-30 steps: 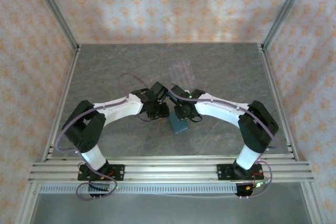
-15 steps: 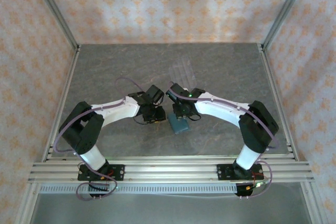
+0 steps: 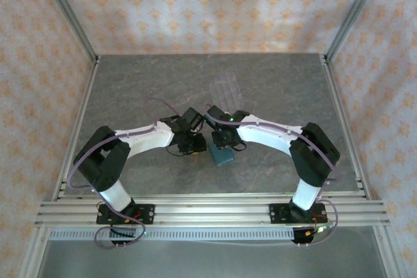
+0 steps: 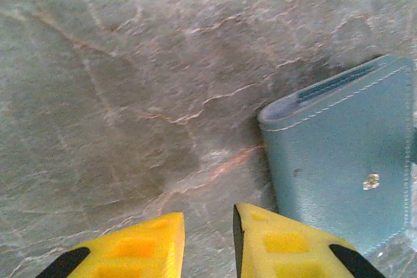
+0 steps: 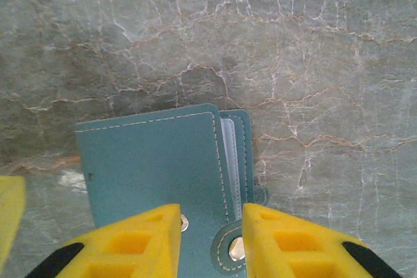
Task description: Put the credit cards into the card holder
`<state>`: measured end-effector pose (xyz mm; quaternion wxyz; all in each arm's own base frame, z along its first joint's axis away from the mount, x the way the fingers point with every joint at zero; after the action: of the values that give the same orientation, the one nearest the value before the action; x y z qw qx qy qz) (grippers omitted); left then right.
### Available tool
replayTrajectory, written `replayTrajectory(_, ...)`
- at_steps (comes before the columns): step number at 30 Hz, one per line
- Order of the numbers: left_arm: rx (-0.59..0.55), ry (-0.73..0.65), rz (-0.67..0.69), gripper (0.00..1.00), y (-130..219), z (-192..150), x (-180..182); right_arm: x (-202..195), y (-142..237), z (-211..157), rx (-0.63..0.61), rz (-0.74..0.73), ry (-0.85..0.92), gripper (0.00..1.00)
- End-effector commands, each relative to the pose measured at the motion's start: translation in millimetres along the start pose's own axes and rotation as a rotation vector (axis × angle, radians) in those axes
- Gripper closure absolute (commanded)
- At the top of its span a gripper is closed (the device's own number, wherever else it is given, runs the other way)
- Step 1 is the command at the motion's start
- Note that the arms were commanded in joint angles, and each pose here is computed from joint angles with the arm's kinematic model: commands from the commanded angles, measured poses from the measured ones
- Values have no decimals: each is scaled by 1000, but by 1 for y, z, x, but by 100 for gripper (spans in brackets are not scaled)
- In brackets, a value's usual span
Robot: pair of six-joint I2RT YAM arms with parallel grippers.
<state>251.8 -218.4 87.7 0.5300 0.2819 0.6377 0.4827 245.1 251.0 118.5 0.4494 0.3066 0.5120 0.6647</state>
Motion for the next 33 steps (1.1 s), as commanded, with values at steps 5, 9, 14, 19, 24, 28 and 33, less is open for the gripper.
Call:
replayTrajectory(5,-1,30,11,74,-4,2,5,-3,-2,1,6,-142,60,73)
replayTrajectory(9,-1,31,11,74,-4,2,6,-4,-2,0,6,-157,64,77)
replayTrajectory(14,-1,33,14,74,-6,3,6,4,-3,-3,17,-108,71,71)
replayTrajectory(19,-4,49,16,74,-6,5,9,9,-10,-7,31,-108,80,68)
replayTrajectory(24,-15,60,19,74,-1,6,15,6,-11,-7,25,-147,87,71)
replayTrajectory(28,-25,87,23,74,2,9,23,0,-13,-10,33,-197,96,73)
replayTrajectory(33,-25,96,25,74,3,9,28,-2,-8,-7,10,-223,95,77)
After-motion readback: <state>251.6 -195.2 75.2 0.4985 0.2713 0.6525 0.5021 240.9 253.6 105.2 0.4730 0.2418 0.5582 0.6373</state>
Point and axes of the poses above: each hand's point on the last joint's axis, 136 mm out from that joint toward the fingers, its own y axis back along the fingers, its own x axis along the line the jaws close on, z = x × y, the point moved 6 cm from there along y, back along the fingers, and after that the axes turned 9 degrees about y, right-handed, at the moved point
